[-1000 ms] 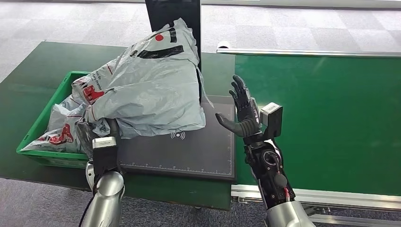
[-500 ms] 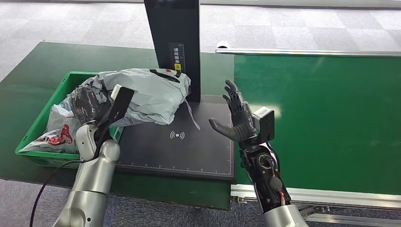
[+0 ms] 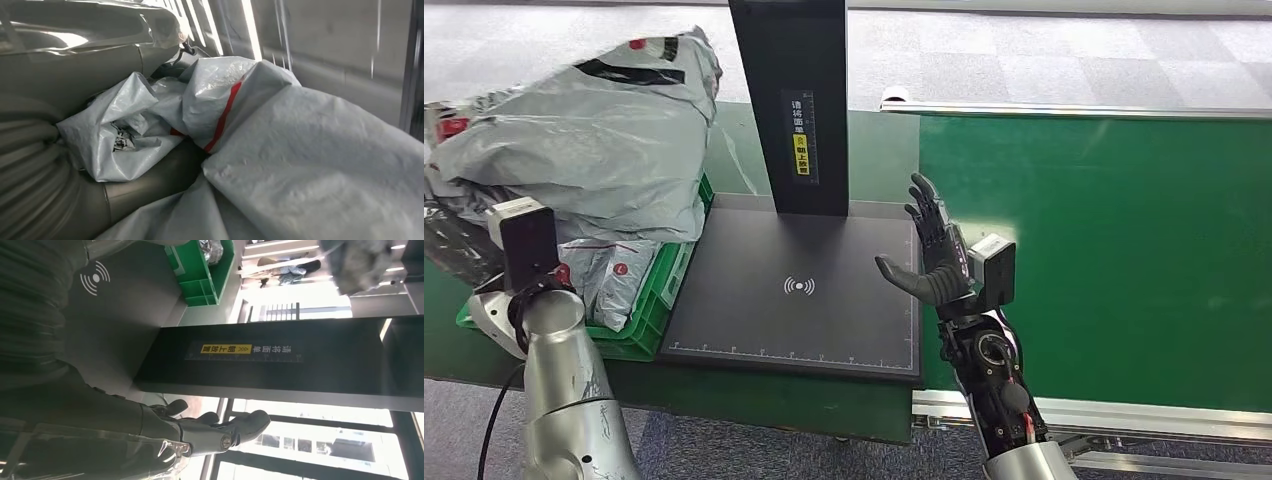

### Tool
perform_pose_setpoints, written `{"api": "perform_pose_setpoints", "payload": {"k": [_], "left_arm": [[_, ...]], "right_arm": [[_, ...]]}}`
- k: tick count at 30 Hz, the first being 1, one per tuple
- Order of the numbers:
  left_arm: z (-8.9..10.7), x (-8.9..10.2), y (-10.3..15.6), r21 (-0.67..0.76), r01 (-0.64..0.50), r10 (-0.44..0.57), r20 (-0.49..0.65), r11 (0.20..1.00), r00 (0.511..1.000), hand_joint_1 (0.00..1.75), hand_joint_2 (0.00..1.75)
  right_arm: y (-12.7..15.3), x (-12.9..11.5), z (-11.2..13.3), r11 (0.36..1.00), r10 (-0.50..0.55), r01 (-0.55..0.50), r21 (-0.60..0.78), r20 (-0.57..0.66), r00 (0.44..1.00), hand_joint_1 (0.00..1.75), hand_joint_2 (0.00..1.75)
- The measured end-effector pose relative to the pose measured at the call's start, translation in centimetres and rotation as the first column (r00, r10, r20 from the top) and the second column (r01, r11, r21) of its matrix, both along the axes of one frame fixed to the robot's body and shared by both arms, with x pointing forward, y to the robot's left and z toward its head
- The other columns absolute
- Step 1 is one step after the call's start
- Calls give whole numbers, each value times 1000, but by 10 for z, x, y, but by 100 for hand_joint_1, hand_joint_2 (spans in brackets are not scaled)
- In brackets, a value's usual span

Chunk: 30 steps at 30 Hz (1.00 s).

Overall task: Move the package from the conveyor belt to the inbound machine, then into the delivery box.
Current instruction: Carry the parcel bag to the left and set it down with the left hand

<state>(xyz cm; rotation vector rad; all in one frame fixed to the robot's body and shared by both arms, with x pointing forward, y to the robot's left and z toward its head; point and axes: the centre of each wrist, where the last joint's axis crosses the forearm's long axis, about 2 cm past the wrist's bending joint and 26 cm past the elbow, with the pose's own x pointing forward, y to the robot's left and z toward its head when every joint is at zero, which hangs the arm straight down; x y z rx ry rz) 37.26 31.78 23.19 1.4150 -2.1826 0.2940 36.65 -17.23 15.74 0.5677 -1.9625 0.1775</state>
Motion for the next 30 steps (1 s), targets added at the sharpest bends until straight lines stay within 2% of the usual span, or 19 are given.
{"api": "perform_pose_setpoints", "payload": {"k": [4, 6, 8, 10, 12, 14, 18, 22, 25, 30], "left_arm": [[22, -17, 1, -10, -33, 34, 123, 999, 992, 175, 175], [26, -20, -4, 18, -48, 46, 95, 999, 994, 175, 175], [24, -17, -11, 39, -67, 69, -33, 997, 997, 175, 175], [17, -11, -22, 44, -83, 91, -219, 996, 971, 175, 175], [5, -4, -34, 42, -75, 85, -399, 996, 913, 175, 175], [-7, 3, -45, 48, -47, 65, -526, 998, 848, 175, 175], [-26, 11, -53, 73, 0, 47, -644, 997, 763, 175, 175], [-41, 21, -45, 59, 12, 33, -699, 998, 714, 175, 175], [-53, 26, -29, 26, -5, 22, -699, 1000, 715, 175, 175], [-65, 24, -4, -2, -52, 39, -641, 999, 766, 175, 175]], "right_arm": [[-1, 0, 0, 1000, -8, 8, 11, 6, 1000, 0, 175], [0, 1, 0, 1000, -17, 17, 23, 10, 1000, 0, 175], [0, 1, 0, 1000, -21, 21, 19, 10, 1000, 0, 175], [0, 0, -1, 1000, -19, 19, 4, 7, 1000, 0, 175], [0, 0, -1, 1000, -12, 12, -14, 9, 1000, 0, 175], [0, 0, -1, 1000, 0, 1, -31, 14, 1000, 0, 175], [0, -1, -3, 998, 18, -17, -53, 18, 1000, 0, 175], [0, -3, -4, 997, 24, -22, -69, 17, 1000, 0, 175], [-1, -6, -7, 997, 23, -22, -74, 11, 1000, 0, 175], [-2, -10, -10, 997, 22, -21, -73, 4, 1000, 0, 175]]}}
